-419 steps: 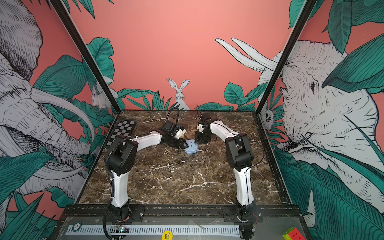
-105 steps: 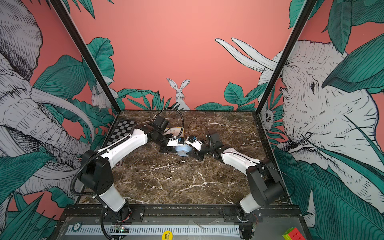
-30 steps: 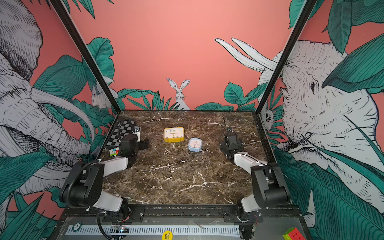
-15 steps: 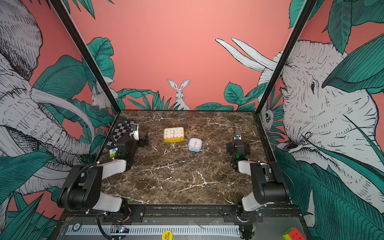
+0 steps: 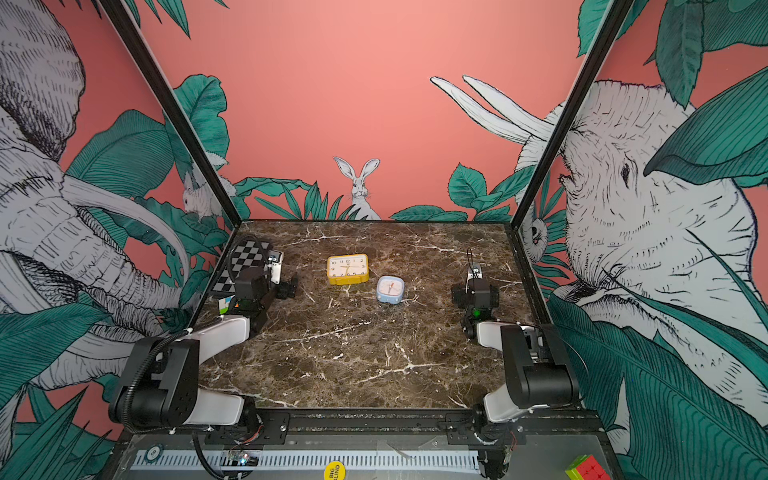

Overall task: Insert the battery into the alarm
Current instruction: Reset both arms

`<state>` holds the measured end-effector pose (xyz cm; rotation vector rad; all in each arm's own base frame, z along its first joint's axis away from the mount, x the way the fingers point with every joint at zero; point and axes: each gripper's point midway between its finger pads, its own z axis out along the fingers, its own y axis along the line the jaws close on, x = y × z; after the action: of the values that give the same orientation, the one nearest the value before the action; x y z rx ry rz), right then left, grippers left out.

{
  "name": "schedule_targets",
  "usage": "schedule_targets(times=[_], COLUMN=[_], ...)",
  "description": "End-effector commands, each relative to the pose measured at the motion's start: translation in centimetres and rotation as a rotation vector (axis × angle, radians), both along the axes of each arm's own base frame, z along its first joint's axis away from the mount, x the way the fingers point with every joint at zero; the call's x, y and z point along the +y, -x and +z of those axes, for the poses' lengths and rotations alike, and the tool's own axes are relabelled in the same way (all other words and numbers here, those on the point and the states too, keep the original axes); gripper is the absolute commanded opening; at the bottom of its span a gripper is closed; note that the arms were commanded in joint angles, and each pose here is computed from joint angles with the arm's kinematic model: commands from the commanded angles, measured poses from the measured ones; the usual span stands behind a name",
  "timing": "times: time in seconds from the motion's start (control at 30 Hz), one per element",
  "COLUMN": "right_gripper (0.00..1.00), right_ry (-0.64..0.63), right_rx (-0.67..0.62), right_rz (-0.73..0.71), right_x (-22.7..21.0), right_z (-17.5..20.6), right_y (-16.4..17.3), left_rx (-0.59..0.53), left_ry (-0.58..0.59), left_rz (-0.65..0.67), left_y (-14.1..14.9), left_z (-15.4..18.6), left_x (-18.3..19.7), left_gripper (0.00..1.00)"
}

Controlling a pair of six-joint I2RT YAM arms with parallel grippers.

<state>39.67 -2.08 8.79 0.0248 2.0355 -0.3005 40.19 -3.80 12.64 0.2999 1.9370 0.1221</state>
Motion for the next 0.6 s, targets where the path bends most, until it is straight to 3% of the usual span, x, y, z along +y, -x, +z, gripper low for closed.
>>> schedule_targets(times=[0.0, 0.07, 0.17, 0.23, 0.3, 0.37, 0.57], right_gripper=[0.98, 0.98, 0.99, 0.98, 0.99, 0.99, 0.98], right_ry=[-0.015, -0.016, -0.024, -0.042, -0.04, -0.042, -0.038], right_rx=[-0.053, -0.053, -0.054, -0.064, -0.13, -0.073, -0.094], right_rz=[-0.003, -0.002, 0.024, 0.057, 0.092, 0.093, 0.092], right_x=[-0.1, -0.1, 0.3, 0.6, 1.1, 1.1, 1.1], right_z=[1.2, 1.2, 1.0, 0.6, 0.7, 0.2, 0.3], right_y=[-0.3, -0.3, -0.3, 0.0, 0.0, 0.2, 0.1], left_rx=[-0.042, -0.057, -0.088, -0.024, -0.061, -0.034, -0.029], left_ry=[0.003, 0.017, 0.027, 0.043, 0.046, 0.047, 0.051], left_rz=[-0.006, 0.067, 0.048, 0.084, 0.104, 0.104, 0.1], left_y=[0.5, 0.4, 0.2, 0.2, -0.1, 0.1, -0.1], left_z=[-1.6, -2.0, -2.6, -3.3, -2.8, -3.1, -3.1], left_x=[0.0, 1.4, 1.2, 2.0, 2.4, 2.4, 2.4], left_gripper=[0.99, 0.99, 0.99, 0.99, 0.99, 0.99, 1.0])
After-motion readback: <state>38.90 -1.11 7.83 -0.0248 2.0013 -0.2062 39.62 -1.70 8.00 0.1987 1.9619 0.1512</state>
